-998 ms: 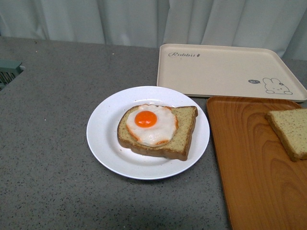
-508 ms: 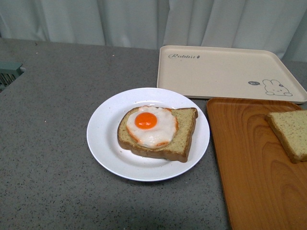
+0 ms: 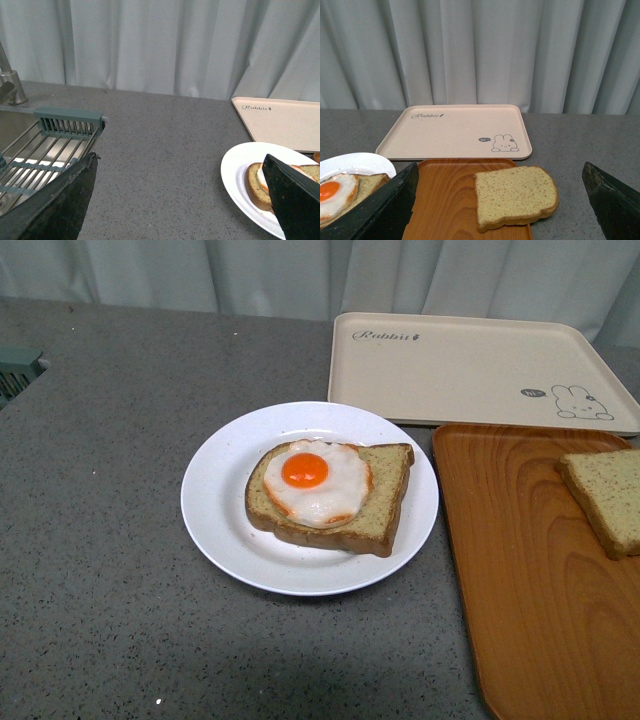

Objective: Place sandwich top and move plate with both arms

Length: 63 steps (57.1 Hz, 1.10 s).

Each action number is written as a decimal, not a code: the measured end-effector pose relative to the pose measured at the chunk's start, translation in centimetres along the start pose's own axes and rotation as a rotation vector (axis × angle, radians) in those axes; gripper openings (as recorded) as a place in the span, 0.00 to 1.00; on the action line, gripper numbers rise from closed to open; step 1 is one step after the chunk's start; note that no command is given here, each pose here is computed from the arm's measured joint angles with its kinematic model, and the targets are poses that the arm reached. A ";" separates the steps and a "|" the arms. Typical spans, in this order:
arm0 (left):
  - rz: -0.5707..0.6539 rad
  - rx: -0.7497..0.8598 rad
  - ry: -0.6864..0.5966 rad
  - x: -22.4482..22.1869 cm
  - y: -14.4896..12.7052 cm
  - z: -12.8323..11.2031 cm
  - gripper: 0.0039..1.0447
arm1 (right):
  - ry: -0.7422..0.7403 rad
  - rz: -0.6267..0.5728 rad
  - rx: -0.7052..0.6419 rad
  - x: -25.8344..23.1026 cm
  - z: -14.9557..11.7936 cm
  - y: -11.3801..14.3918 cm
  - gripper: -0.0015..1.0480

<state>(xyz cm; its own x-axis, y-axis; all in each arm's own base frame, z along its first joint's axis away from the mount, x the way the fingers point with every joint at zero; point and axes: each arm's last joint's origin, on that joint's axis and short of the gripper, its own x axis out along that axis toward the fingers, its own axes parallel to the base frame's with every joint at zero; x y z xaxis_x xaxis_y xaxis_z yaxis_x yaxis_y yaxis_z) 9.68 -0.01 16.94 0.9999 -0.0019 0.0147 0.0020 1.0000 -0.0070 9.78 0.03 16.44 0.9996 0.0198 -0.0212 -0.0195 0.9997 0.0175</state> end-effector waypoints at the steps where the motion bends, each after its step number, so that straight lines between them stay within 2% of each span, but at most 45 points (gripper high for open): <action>1: 0.000 0.000 0.000 0.0 0.0 0.0 0.94 | 0.018 0.016 0.010 0.0 0.0 0.0 0.91; 5: 0.000 0.000 0.000 0.0 0.0 0.0 0.94 | 0.203 0.114 0.122 0.1 0.0 -0.1 0.91; 9: 0.000 0.000 0.000 0.0 0.0 0.0 0.94 | 0.286 0.127 0.229 0.8 0.1 -0.8 0.91; 21: 0.000 0.000 0.000 0.0 0.0 0.0 0.94 | 0.264 -0.108 0.381 5.8 3.5 -5.6 0.91; 28: 0.000 0.000 0.000 0.0 0.0 0.0 0.94 | 0.306 -0.197 0.445 9.3 3.8 -8.2 0.91; 49: 0.000 0.000 0.000 0.0 0.0 0.0 0.94 | 0.540 -0.302 0.440 17.5 1.1 -12.7 0.91; 63: 0.000 0.000 0.000 0.0 0.0 0.0 0.94 | 0.667 -0.353 0.436 18.4 -1.1 -13.8 0.91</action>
<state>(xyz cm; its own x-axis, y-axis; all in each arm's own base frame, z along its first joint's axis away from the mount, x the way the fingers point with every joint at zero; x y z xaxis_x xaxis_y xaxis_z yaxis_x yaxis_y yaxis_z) 9.68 -0.01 16.94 0.9999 -0.0015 0.0147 0.0016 1.0000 -0.0070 28.47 -13.41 14.70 0.7220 -0.1473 -0.6760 0.4351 0.8564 0.2780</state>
